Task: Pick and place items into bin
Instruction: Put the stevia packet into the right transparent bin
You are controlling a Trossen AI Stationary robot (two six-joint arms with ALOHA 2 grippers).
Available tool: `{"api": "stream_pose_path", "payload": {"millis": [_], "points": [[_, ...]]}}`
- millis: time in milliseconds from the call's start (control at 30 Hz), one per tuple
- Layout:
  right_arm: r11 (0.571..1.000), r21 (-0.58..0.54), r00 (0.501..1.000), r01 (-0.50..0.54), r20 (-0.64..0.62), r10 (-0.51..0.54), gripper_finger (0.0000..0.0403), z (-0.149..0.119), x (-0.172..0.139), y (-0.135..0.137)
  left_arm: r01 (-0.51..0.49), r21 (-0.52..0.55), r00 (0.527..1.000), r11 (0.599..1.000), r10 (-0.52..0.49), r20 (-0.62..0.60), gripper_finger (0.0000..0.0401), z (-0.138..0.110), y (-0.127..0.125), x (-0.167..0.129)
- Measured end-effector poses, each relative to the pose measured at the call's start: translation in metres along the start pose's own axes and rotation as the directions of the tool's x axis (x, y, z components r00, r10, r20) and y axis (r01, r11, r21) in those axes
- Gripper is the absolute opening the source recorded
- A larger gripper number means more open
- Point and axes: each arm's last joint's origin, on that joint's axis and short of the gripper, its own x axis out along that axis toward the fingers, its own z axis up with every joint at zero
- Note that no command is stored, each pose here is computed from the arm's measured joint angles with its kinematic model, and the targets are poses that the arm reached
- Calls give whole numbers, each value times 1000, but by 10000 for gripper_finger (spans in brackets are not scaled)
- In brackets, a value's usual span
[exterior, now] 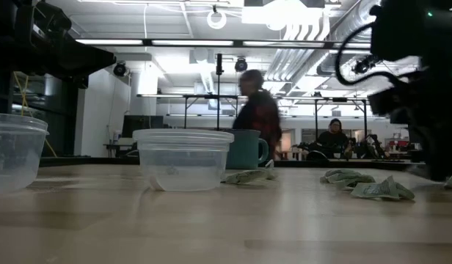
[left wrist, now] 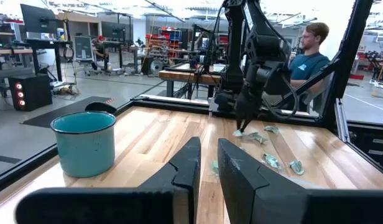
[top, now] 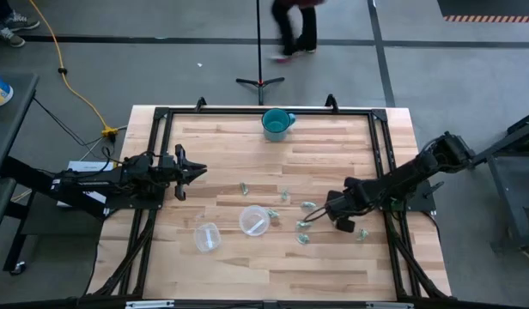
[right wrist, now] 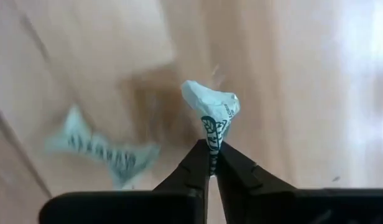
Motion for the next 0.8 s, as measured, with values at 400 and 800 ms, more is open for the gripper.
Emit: {"api": "stream_pose_path", "payload": {"millis": [400,800], "points": [[998,-66,961,9,278,9,4,46,-24,-1,0,0,1000,1000,0,1,92,0,0,0],[973,-196,594,-122,771,230,4,109,-45,23,0,0,1000,1000,0,2,92,0,0,0]]}}
